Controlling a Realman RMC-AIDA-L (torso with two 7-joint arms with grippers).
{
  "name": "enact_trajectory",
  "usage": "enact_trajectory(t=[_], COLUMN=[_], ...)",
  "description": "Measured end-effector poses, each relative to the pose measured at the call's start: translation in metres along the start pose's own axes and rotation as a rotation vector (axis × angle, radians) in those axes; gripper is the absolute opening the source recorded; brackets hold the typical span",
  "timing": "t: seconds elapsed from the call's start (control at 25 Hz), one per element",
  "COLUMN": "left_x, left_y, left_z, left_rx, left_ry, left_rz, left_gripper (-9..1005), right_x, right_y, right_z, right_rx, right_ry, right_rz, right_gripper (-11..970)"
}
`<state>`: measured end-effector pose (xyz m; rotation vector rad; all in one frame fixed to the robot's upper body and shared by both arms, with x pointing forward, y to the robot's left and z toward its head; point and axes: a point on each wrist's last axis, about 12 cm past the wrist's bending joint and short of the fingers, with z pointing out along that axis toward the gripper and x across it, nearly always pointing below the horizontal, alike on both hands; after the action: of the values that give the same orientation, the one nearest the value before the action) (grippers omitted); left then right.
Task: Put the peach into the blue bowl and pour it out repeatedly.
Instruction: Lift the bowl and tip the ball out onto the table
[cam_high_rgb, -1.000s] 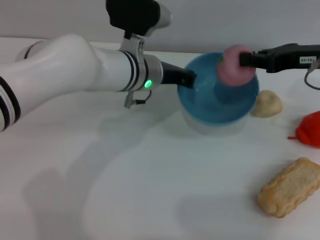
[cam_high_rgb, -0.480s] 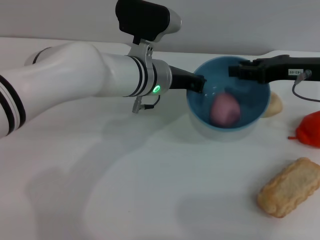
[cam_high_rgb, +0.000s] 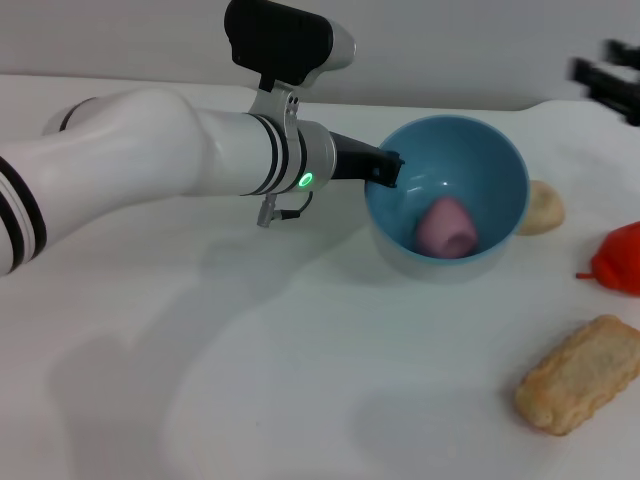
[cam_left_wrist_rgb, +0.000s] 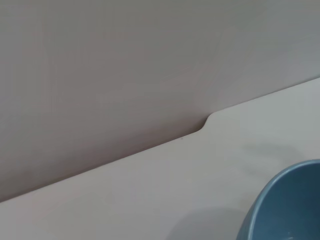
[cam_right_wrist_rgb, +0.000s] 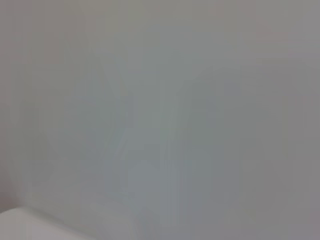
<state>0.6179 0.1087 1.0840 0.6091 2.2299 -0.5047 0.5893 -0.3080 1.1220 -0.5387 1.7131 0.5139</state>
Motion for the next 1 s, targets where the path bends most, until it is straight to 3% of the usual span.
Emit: enact_trajectory(t=[0.2,0.4,0.52,0.56,0.6,0.64,1.0], left_x=[-0.001,-0.013,-0.025,-0.031,-0.031,-0.043,-0.075], left_y=[-0.002,-0.013,-0.024,-0.029,-0.029,-0.037,-0.06], left_z=[0.001,0.004,0.005,0.005,0.005,0.004,0.001], left_rx=[0.003,0.023,0.044,0.05,0.05,0.052,0.005], left_ry=[0.001,-0.006,-0.009,-0.009,-0.009,-0.013,-0.032], left_rz=[0.036,0.114,0.222,0.295,0.295,0.404,0.728], left_gripper=[-1,-1,-1,-1,-1,-1,-2], right_x=[0.036,0.084,0.109,0.115,0.119,0.122,0.15], right_y=[-0.019,-0.024,-0.02,-0.018,-0.017,-0.015,0.0], right_z=[-0.042,-0.079,-0.101,-0.107,-0.112,-0.116,-0.149], right_rx=[0.252,0.444,0.535,0.555,0.57,0.582,0.668], right_ry=[-0.065,-0.071,-0.074,-0.076,-0.083,-0.087,-0.144], right_rz=[-0.08,-0.024,0.02,0.037,0.059,0.075,0.3], right_gripper=[534,535,542,550,557,564,631])
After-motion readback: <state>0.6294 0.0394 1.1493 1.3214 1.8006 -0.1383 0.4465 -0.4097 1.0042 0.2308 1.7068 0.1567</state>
